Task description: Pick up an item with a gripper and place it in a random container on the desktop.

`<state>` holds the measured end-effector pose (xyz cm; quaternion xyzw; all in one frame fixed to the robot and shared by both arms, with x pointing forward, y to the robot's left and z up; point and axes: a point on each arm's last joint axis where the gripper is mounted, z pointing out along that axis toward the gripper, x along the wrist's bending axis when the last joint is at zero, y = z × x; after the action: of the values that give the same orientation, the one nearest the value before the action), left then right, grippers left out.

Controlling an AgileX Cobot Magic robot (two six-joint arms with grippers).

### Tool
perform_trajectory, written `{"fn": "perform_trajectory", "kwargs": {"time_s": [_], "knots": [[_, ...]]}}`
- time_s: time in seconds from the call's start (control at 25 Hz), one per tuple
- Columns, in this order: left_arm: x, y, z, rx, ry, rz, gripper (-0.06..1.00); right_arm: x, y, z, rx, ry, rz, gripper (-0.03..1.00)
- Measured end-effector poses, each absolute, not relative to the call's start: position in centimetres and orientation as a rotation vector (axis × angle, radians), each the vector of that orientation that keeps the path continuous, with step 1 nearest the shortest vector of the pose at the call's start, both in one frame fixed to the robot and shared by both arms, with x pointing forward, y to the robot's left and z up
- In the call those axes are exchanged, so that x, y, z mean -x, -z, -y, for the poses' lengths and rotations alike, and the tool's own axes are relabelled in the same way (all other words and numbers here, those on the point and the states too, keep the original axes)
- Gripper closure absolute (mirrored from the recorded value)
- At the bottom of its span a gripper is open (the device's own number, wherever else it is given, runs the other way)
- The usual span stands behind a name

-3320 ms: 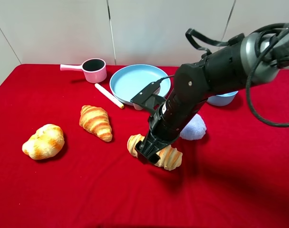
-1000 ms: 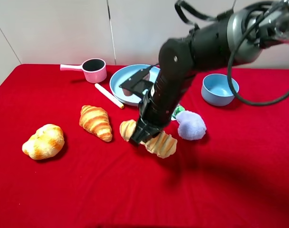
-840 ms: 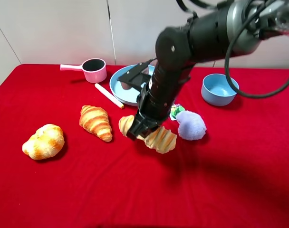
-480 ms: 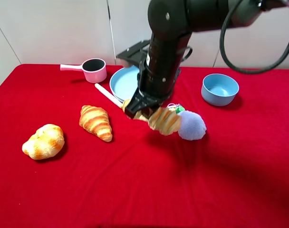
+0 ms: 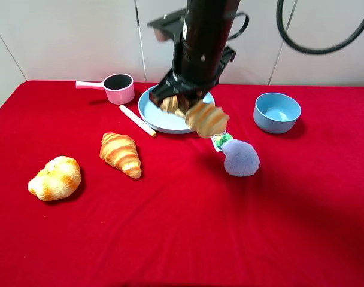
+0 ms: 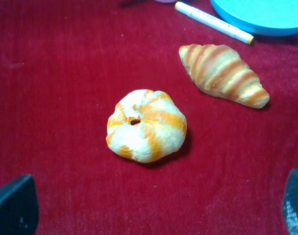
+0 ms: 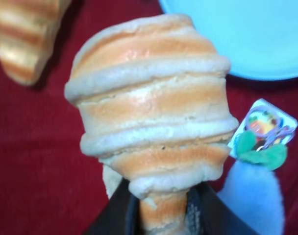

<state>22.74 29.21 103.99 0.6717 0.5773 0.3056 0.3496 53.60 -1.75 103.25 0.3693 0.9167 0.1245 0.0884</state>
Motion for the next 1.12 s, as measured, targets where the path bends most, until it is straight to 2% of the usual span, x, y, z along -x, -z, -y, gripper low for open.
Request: {"fn": "perform_trajectory", "kwargs": {"time_s": [0.2,0.64,1.12], "knots": [[-22.7,-104.0,-29.2,-1.74,-0.792,-1.496,-0.05,-55.9,-104.3,2.8,-1.18,-0.425,-2.662,0.84],[-22.7,-104.0,-29.2,-1.74,-0.792,-1.496,-0.05,-60.8,-104.3,3.8,-1.331,-0.558,-2.568,0.85],[-22.7,-104.0,-29.2,-1.74,-0.792,-1.496,-0.05,-64.5,-100.9,1.3,-1.333,-0.633,-2.538,0.85]]}}
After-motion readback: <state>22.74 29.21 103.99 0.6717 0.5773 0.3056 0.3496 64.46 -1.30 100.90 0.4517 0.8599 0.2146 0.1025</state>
